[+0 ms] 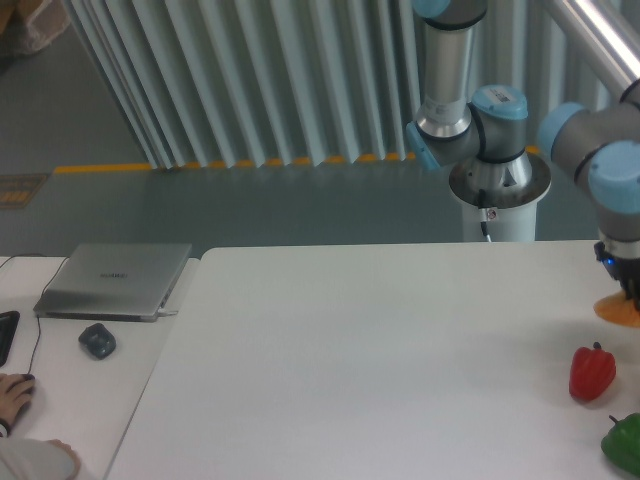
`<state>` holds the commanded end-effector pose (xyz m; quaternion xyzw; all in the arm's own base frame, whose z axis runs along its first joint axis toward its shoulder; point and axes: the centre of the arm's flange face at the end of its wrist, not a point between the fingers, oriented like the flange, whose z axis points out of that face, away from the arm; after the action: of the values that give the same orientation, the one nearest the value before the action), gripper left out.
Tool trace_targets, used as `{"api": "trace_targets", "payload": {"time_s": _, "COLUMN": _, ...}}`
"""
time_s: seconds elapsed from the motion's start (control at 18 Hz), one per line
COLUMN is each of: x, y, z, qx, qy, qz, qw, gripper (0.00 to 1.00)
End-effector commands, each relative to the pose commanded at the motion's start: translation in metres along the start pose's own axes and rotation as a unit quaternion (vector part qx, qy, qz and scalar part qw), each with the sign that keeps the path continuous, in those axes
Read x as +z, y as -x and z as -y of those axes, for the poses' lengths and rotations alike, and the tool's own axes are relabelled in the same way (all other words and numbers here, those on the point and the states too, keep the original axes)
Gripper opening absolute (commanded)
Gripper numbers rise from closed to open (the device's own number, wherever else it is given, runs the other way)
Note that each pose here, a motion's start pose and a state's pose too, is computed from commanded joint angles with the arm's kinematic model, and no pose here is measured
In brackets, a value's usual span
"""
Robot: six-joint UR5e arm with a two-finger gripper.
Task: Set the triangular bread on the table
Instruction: 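Lower the bread onto the table beside the red pepper and release, then lift the open gripper up away from the bread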
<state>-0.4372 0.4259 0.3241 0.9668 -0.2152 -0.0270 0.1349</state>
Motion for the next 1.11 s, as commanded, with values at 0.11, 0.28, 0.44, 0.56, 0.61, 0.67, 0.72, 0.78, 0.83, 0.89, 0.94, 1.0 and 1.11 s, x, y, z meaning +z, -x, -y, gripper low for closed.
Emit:
{"api": "trace_targets", "payload": {"time_s": 0.11, "x": -0.005, "y": 0.003, "z": -0.006, "qx": 0.001, "qy": -0.002, "qz": 0.004, "qw": 1.0000, "gripper": 0.50}}
{"api": "trace_targets", "payload": {"time_s": 0.28, "x": -0.018, "y": 0.005, "z": -0.008, "qx": 0.007, "qy": -0.008, "qz": 0.012, "qw": 0.9999, "gripper": 1.00}}
{"api": "trace_targets", "payload": {"time_s": 0.44, "x": -0.048, "y": 0.001, "z": -0.013, "qx": 0.006, "qy": -0.041, "qz": 0.013, "qw": 0.9991, "gripper": 1.00}}
{"api": "trace_targets", "payload": {"time_s": 0.56, "x": -0.065, "y": -0.003, "z": -0.026, "qx": -0.013, "qy": -0.083, "qz": 0.012, "qw": 0.9964, "gripper": 1.00}}
{"api": "trace_targets", "payload": {"time_s": 0.61, "x": -0.071, "y": -0.002, "z": -0.030, "qx": -0.019, "qy": -0.107, "qz": 0.012, "qw": 0.9940, "gripper": 1.00}}
{"api": "trace_targets", "payload": {"time_s": 0.67, "x": -0.077, "y": 0.000, "z": -0.039, "qx": -0.033, "qy": -0.136, "qz": 0.013, "qw": 0.9901, "gripper": 1.00}}
{"api": "trace_targets", "payload": {"time_s": 0.72, "x": -0.080, "y": 0.003, "z": -0.045, "qx": -0.052, "qy": -0.169, "qz": 0.012, "qw": 0.9842, "gripper": 1.00}}
{"api": "trace_targets", "payload": {"time_s": 0.78, "x": -0.086, "y": 0.008, "z": -0.050, "qx": -0.065, "qy": -0.193, "qz": 0.015, "qw": 0.9789, "gripper": 1.00}}
{"api": "trace_targets", "payload": {"time_s": 0.83, "x": -0.098, "y": 0.013, "z": -0.058, "qx": -0.070, "qy": -0.197, "qz": 0.025, "qw": 0.9775, "gripper": 1.00}}
{"api": "trace_targets", "payload": {"time_s": 0.89, "x": -0.106, "y": 0.017, "z": -0.061, "qx": -0.067, "qy": -0.192, "qz": 0.027, "qw": 0.9787, "gripper": 1.00}}
{"api": "trace_targets", "payload": {"time_s": 0.94, "x": -0.110, "y": 0.023, "z": -0.065, "qx": -0.065, "qy": -0.178, "qz": 0.024, "qw": 0.9816, "gripper": 1.00}}
{"api": "trace_targets", "payload": {"time_s": 1.0, "x": -0.113, "y": 0.031, "z": -0.065, "qx": -0.052, "qy": -0.152, "qz": 0.021, "qw": 0.9867, "gripper": 1.00}}
{"api": "trace_targets", "payload": {"time_s": 1.11, "x": -0.107, "y": 0.048, "z": -0.062, "qx": -0.008, "qy": -0.104, "qz": 0.015, "qw": 0.9944, "gripper": 1.00}}
